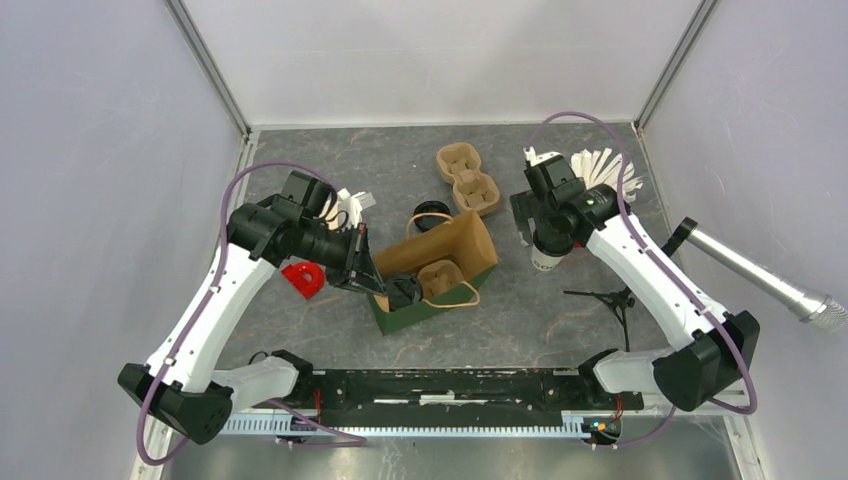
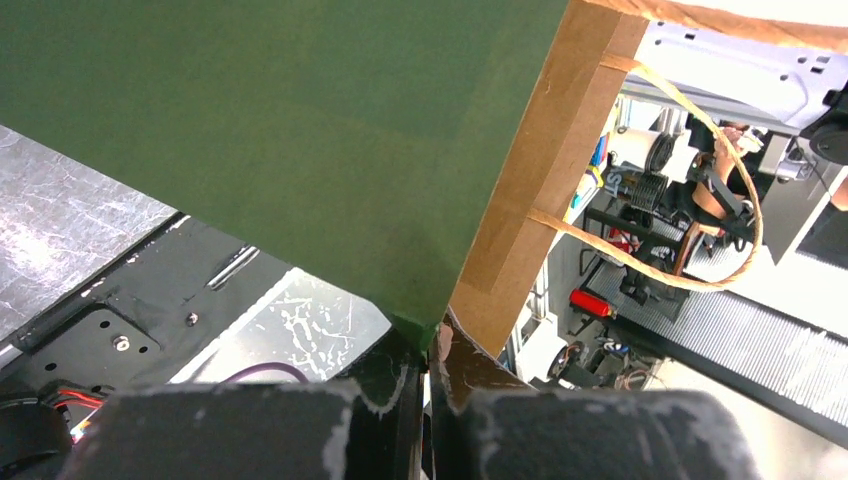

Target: Pack the takeout coffee

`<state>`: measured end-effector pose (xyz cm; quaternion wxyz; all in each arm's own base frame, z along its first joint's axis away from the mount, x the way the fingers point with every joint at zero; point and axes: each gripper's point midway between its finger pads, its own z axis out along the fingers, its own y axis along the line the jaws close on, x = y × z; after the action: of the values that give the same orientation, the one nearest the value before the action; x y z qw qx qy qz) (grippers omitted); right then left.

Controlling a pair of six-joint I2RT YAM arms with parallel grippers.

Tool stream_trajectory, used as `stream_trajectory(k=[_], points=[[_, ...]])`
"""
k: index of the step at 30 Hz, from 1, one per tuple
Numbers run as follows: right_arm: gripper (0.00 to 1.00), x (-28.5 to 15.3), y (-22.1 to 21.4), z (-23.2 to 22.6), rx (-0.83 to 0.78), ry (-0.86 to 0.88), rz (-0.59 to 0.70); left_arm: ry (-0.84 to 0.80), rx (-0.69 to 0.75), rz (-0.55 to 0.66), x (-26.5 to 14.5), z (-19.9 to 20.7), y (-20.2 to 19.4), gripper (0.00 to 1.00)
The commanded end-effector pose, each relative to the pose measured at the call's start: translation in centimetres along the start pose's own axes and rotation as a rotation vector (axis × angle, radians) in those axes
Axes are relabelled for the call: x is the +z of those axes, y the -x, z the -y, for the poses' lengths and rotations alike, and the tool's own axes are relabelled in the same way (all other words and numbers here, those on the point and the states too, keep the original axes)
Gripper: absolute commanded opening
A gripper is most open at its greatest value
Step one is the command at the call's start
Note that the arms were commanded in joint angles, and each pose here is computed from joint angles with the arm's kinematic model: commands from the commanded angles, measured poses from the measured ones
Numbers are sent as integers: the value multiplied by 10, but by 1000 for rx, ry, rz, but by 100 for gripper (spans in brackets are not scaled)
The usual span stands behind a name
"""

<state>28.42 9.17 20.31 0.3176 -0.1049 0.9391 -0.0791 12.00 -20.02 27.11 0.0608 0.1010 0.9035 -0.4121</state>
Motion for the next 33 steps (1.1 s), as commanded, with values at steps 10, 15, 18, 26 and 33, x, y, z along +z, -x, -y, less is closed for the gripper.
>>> stream_trajectory(k=[10, 15, 18, 26, 33], points=[[98, 41, -8, 19, 122, 15, -6, -107, 106, -28, 1, 11, -7, 8], [96, 51, -10, 21, 129, 24, -5, -97, 88, -48, 6, 6, -6, 8], [94, 57, -11, 23, 133, 25, -7, -100, 107, -38, 6, 7, -2, 8], [96, 73, -16, 25, 119, 16, -21, -90, 123, -39, 12, 4, 4, 8], [94, 80, -18, 26, 114, 19, -16, -83, 121, -31, 11, 4, 4, 8]])
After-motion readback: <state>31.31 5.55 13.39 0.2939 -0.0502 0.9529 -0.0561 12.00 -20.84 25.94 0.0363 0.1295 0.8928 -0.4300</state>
